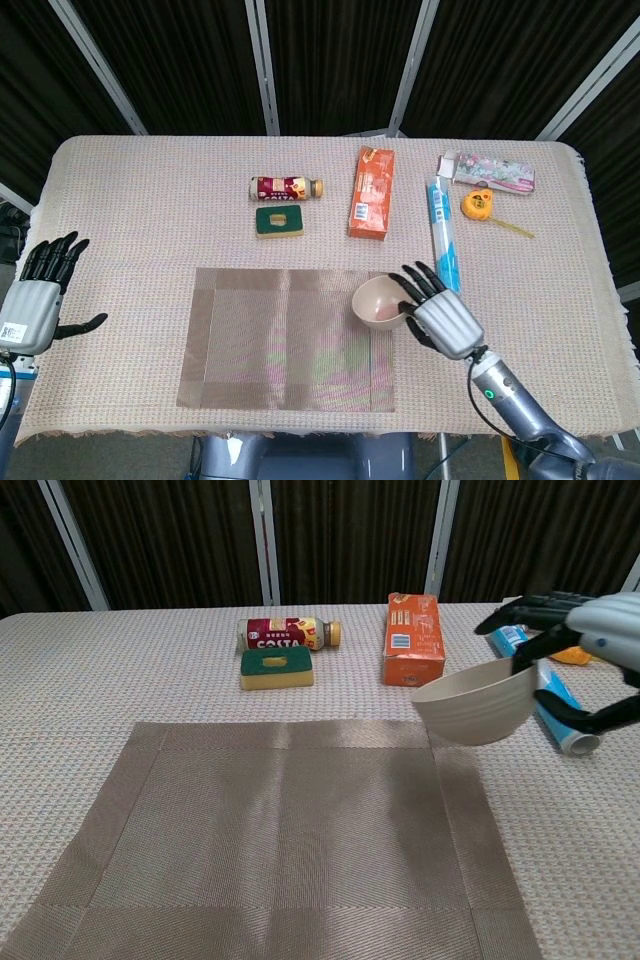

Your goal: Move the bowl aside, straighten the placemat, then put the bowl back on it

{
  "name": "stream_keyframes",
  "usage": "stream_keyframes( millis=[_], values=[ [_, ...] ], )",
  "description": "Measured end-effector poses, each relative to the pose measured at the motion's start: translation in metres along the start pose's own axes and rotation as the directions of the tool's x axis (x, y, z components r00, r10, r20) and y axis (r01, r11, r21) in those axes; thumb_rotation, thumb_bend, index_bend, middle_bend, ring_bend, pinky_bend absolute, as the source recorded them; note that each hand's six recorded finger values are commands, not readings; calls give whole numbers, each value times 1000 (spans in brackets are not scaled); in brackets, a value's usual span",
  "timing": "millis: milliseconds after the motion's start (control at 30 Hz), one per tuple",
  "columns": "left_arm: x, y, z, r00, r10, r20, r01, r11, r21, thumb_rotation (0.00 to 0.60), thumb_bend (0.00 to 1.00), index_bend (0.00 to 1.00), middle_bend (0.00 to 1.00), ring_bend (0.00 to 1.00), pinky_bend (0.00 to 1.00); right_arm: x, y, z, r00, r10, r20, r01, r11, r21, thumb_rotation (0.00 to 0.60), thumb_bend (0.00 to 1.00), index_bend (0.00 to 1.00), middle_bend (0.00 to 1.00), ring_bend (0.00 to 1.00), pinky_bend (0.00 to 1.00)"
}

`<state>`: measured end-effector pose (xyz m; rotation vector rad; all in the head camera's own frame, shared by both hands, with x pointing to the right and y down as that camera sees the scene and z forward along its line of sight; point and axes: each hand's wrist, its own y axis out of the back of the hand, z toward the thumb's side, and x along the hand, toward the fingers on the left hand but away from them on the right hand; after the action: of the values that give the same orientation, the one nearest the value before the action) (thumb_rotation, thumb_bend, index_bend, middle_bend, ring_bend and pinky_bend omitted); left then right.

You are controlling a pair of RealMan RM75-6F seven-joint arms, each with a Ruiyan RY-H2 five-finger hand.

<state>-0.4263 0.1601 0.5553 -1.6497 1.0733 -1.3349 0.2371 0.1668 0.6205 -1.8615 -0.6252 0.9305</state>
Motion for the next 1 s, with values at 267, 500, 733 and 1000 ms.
stream_keyframes(
  millis=[267,500,733,1000],
  values=[
    [4,-4,-6,1000,-6,-25,7,1000,18,600,0,0,0,0,0,-52,-7,44,992,24,-127,-26,1000,-10,600,505,712,94,0,0],
    [7,-9,-9,999,-15,-42,17,999,34,600,0,0,0,0,0,-86,-25,80,984,36,-177,-41,999,-29,600,501,713,94,0,0],
    [9,-11,-11,999,-16,-52,18,999,45,600,0,0,0,0,0,-106,-45,102,980,44,-192,-53,998,-45,600,493,712,94,0,0],
    [9,-13,-12,998,-19,-59,23,998,52,600,0,0,0,0,0,-115,-67,115,977,70,-199,-80,996,-44,600,490,709,94,0,0]
  ],
)
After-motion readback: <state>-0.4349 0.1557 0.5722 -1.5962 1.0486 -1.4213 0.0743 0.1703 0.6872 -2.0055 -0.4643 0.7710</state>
